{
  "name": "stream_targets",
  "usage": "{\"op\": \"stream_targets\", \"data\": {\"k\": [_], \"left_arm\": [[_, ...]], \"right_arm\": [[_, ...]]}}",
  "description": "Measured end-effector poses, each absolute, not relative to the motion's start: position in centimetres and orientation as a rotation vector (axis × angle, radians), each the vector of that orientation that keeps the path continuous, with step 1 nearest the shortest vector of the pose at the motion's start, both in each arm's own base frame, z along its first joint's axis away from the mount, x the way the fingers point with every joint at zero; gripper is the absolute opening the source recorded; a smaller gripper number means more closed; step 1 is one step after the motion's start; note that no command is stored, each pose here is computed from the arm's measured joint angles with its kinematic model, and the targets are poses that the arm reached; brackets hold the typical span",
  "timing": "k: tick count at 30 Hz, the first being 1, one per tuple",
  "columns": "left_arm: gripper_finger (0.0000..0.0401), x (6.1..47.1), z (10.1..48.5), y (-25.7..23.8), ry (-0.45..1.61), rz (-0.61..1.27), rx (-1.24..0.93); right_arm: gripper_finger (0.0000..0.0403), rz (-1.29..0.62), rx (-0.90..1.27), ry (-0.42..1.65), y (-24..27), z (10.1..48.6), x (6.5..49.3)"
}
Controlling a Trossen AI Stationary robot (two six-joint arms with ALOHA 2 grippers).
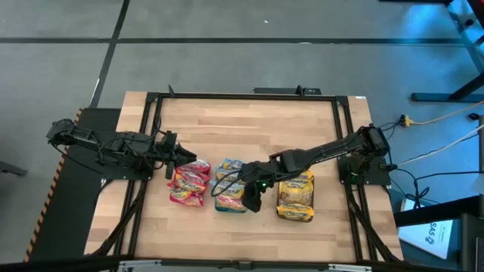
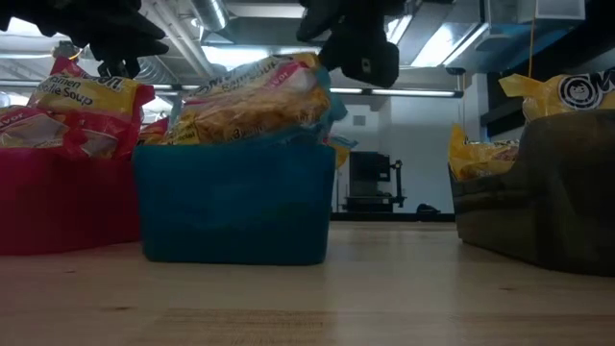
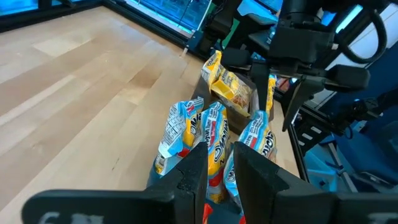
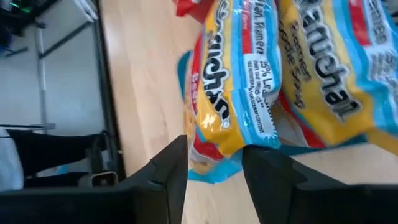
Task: Sort Maruchan noodles
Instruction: Adjust the blue noodle packs in the blue bin
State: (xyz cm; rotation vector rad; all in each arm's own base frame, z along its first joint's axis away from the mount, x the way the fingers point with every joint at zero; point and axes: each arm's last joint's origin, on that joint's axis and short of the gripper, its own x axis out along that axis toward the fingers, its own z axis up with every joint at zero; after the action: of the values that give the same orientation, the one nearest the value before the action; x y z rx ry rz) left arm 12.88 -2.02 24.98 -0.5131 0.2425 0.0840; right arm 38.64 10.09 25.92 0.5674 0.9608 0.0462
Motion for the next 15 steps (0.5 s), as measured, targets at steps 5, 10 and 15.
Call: {"op": "stream_targets", "data": {"k": [5,10,15], "left_arm": [[0.0071,12.9,25.0,-2.0,0.243,0.084,-0.513],[0.0071,12.9,25.0,-2.0,0.243,0.084,-0.513],[0.0071,12.9,25.0,-2.0,0.243,0.084,-0.513]], "right_arm": [[0.0141,0.013,0.546,0.982,10.6,25.3,38.5],[0.0137,0.008,0.533,1.021,11.2,24.2,38.6],[0.0137,0.007,0.532,1.048,11.5,22.8,39.2]]}}
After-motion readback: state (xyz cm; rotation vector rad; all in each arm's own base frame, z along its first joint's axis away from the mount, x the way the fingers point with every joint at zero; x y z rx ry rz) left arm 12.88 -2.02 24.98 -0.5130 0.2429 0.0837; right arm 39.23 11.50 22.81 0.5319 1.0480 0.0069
